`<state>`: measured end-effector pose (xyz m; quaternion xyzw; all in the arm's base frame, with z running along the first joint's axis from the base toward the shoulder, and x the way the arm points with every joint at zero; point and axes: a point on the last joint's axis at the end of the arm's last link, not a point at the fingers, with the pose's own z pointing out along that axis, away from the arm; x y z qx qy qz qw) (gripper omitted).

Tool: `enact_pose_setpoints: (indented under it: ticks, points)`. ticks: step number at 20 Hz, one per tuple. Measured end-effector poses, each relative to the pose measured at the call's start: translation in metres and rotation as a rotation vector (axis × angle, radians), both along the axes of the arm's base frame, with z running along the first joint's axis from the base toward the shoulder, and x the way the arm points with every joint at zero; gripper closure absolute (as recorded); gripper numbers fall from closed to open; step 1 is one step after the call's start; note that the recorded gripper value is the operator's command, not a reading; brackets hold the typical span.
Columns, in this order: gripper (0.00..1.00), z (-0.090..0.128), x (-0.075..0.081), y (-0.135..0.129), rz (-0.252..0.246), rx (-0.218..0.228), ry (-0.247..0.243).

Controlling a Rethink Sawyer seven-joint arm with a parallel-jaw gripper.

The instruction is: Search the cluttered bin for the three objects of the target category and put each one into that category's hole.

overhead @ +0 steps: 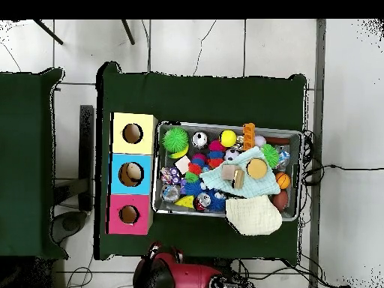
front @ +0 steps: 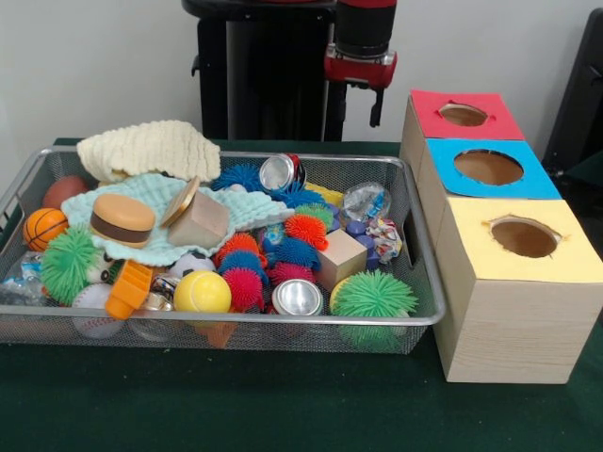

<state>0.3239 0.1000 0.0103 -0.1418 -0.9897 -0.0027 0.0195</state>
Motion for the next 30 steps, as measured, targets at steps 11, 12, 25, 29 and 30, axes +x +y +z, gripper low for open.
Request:
enact_pose_setpoints:
  ticks: [11,12,25,29,30]
  points:
    - [0.00,-0.032,0.012,-0.016,-0.030,0.009,0.016]
    - [0.00,-0.033,0.014,-0.017,-0.030,0.009,0.014]
    - [0.00,-0.026,0.027,-0.012,-0.005,0.001,-0.027]
    - [0.00,-0.022,0.032,-0.012,-0.004,-0.002,-0.042]
    - [0.00,-0.022,0.033,-0.012,-0.003,-0.002,-0.044]
